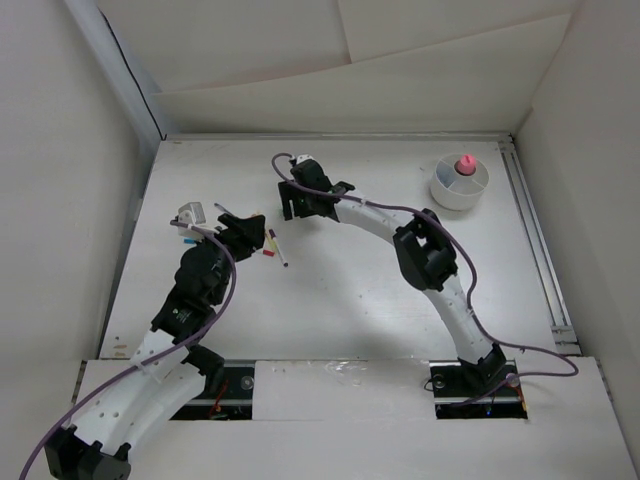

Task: Sort the stationery into containers
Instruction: Move the pen to the center of the board.

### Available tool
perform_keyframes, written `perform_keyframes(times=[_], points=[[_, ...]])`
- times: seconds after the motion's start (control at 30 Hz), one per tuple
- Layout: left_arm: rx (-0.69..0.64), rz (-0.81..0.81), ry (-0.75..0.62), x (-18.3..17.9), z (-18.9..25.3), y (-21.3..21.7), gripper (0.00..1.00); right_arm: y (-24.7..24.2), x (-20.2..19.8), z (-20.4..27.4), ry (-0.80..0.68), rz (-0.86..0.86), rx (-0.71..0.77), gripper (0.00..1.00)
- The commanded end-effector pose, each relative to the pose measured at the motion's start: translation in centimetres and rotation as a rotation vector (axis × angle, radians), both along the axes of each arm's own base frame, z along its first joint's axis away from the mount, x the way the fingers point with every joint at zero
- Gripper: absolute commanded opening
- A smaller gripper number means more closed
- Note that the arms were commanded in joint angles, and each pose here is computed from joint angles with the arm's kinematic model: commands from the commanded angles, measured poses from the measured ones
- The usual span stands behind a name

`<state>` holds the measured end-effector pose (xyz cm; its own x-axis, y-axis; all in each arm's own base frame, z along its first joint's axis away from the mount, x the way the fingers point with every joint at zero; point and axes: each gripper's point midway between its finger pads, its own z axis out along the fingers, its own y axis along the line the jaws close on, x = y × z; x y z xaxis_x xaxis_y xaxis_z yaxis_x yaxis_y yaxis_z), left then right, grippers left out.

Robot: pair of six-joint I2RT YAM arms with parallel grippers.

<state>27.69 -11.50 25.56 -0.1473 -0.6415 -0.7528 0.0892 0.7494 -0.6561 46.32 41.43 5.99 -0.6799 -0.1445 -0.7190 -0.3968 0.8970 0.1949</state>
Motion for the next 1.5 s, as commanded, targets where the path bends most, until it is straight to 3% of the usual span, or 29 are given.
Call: perform_keyframes(times=[0.0,0.43,0.53,0.7,0.8,0.87,0.9,0.97,1.17,1.2,1.27,1.47], points=[[-0.014,0.004,-0.020,0.0,0.5,0.1,0.57,2.1,1.8,2.2,-0.056,-0.025,0.085,0.75],[-0.029,-0.023,-0.026,-0.1,0.8,-0.4,0.57,2.7,2.6,-0.7,-0.070,-0.112,-0.013,0.81],[-0.029,-0.023,-0.026,-0.1,0.8,-0.4,0.57,3.0,2.7,-0.3,-0.095,-0.128,-0.020,0.74],[-0.029,-0.023,-0.026,-0.1,0.8,-0.4,0.57,2.4,2.8,-0.5,-0.097,-0.150,-0.048,0.54],[-0.029,-0.023,-0.026,-0.1,0.8,-0.4,0.57,1.8,2.6,-1.1,-0.092,-0.152,-0.076,0.50],[-0.029,-0.023,-0.026,-0.1,0.8,-0.4,0.57,1.3,2.4,-1.4,-0.087,-0.160,-0.094,0.55],[-0.029,-0.023,-0.026,-0.1,0.8,-0.4,0.57,1.0,2.4,-0.8,-0.095,-0.169,-0.098,0.67],[-0.029,-0.032,-0.026,-0.2,0.8,-0.5,0.57,0.8,2.4,-0.9,-0.094,-0.175,-0.109,0.74],[-0.033,-0.032,-0.034,-0.3,1.0,-0.5,0.57,1.1,2.8,-0.6,-0.104,-0.170,-0.107,0.79],[-0.033,-0.032,-0.034,-0.3,1.0,-0.5,0.57,1.0,2.6,-1.0,-0.093,-0.169,-0.120,0.76],[-0.037,-0.023,-0.043,-0.3,1.3,-0.3,0.57,1.1,2.8,-0.9,-0.094,-0.169,-0.119,0.56],[-0.037,-0.023,-0.043,-0.3,1.3,-0.3,0.57,-0.9,1.6,-1.6,-0.087,-0.202,-0.159,0.40]])
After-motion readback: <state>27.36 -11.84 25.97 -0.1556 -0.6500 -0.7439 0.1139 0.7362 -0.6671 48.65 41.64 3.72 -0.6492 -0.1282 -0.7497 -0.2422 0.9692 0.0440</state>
